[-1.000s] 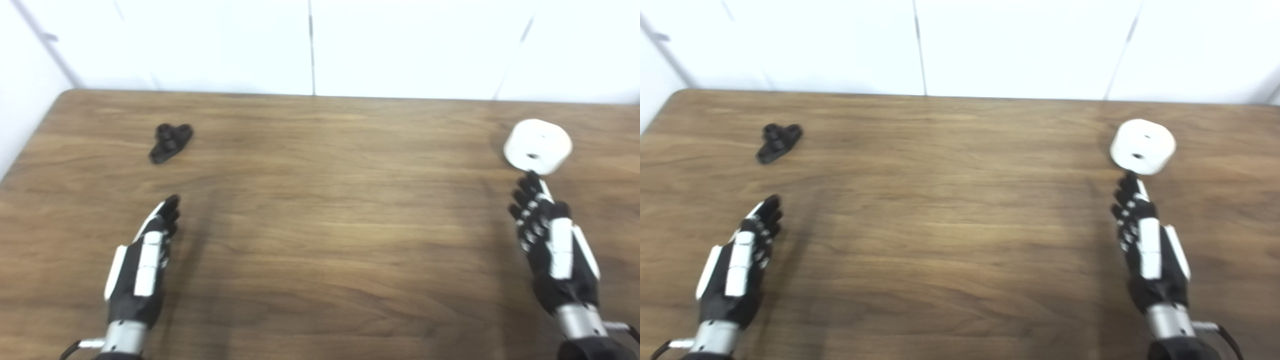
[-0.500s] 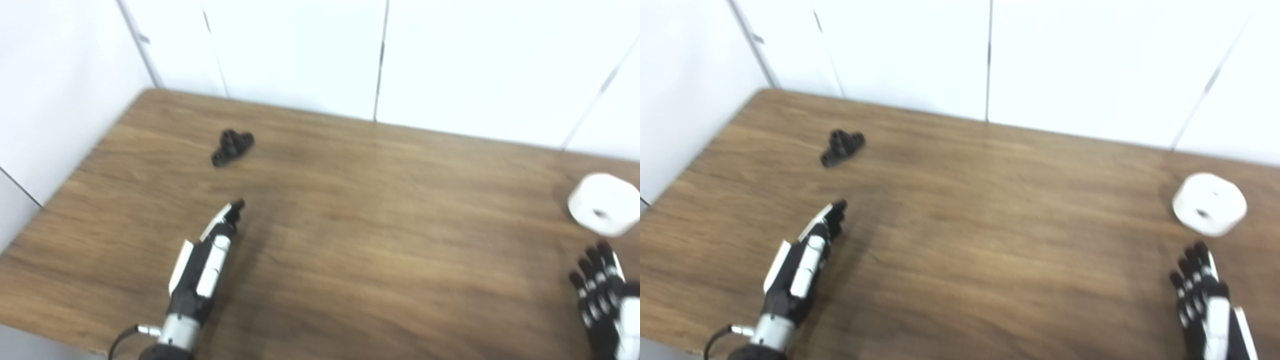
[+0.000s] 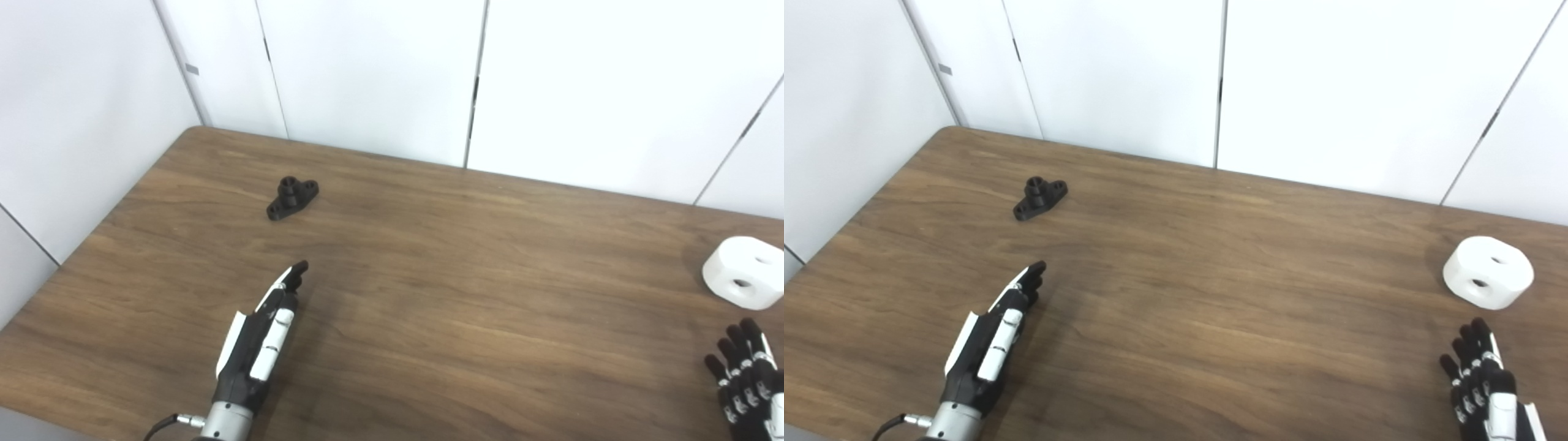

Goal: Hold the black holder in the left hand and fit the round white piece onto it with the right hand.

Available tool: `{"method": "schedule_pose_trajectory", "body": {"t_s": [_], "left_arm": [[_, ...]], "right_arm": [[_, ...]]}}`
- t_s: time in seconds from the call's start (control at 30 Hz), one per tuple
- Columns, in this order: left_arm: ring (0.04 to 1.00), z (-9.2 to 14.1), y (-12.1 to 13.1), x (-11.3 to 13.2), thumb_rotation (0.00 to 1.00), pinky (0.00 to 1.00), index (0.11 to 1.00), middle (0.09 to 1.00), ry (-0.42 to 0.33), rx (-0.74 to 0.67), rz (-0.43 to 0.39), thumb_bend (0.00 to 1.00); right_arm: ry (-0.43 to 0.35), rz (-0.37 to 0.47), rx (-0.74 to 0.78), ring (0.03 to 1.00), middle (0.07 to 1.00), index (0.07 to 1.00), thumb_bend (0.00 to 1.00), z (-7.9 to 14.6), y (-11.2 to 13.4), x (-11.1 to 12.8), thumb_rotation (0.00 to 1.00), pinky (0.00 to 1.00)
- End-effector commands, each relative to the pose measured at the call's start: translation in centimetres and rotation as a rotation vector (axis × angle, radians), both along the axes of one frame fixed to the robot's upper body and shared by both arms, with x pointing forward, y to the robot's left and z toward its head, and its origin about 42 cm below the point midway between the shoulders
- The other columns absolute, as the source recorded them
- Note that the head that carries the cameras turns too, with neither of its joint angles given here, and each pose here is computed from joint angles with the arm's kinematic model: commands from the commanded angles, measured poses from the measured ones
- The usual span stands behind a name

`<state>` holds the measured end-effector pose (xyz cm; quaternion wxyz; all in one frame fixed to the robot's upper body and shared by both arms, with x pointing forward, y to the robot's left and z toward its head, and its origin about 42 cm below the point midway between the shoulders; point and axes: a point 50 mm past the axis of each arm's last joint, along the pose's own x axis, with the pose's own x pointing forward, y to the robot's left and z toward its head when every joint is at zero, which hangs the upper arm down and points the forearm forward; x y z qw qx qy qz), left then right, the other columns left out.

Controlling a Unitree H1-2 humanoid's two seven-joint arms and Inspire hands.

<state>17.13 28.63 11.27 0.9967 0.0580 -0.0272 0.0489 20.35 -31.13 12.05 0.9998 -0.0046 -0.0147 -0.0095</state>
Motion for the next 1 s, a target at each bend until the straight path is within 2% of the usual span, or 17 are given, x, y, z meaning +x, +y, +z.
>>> {"method": "schedule_pose_trajectory", "body": {"t_s": [0.0,0.2,0.3,0.33,0.47,0.53,0.7,0.77,0.97], "left_arm": [[0.979,-0.5,-0.8,-0.5,0.86,0.97,0.927,0.973,0.032,-0.015,-0.018,0.54],[0.991,-0.3,-0.7,-0.7,0.82,0.97,0.936,0.981,0.023,0.032,-0.029,0.55],[0.977,-0.2,-0.6,-0.8,0.65,0.96,0.917,0.969,0.002,0.058,-0.024,0.56],[0.977,-0.1,-0.5,-0.8,0.65,0.96,0.917,0.969,-0.001,0.065,-0.017,0.56],[0.970,0.7,-0.8,-0.8,0.52,0.97,0.901,0.957,-0.013,0.092,0.002,0.59],[0.967,1.2,-0.8,-0.8,0.48,0.96,0.901,0.957,-0.026,0.115,0.003,0.59],[0.920,4.4,0.5,0.8,0.38,0.88,0.896,0.931,-0.092,0.204,0.057,0.66],[0.910,6.1,1.4,2.0,0.33,0.82,0.896,0.941,-0.120,0.258,0.085,0.66],[0.937,9.8,4.1,4.8,0.30,0.88,0.901,0.946,-0.169,0.344,0.131,0.67]], "right_arm": [[0.073,-0.003,-0.030,1.000,1.000,1.000,0.56,-0.9,-1.0,-2.9,1.00,1.00],[0.076,-0.004,-0.035,1.000,1.000,1.000,0.58,-0.9,-1.0,-3.1,1.00,1.00],[0.079,0.000,-0.037,1.000,1.000,1.000,0.60,-0.8,-0.9,-3.2,1.00,1.00],[0.080,0.000,-0.036,1.000,1.000,1.000,0.60,-0.8,-0.9,-3.3,1.00,1.00],[0.086,0.000,-0.032,1.000,1.000,1.000,0.61,-0.8,-0.9,-3.5,1.00,1.00],[0.084,-0.005,-0.032,1.000,1.000,1.000,0.59,-0.8,-0.8,-3.6,1.00,1.00],[0.078,-0.004,-0.036,1.000,1.000,1.000,0.56,-0.9,-0.7,-3.7,1.00,1.00],[0.073,-0.001,-0.044,1.000,1.000,1.000,0.55,-0.9,-0.5,-3.7,1.00,1.00],[0.048,-0.003,-0.096,1.000,1.000,1.000,0.57,-1.3,-0.5,-3.4,1.00,1.00]]}}
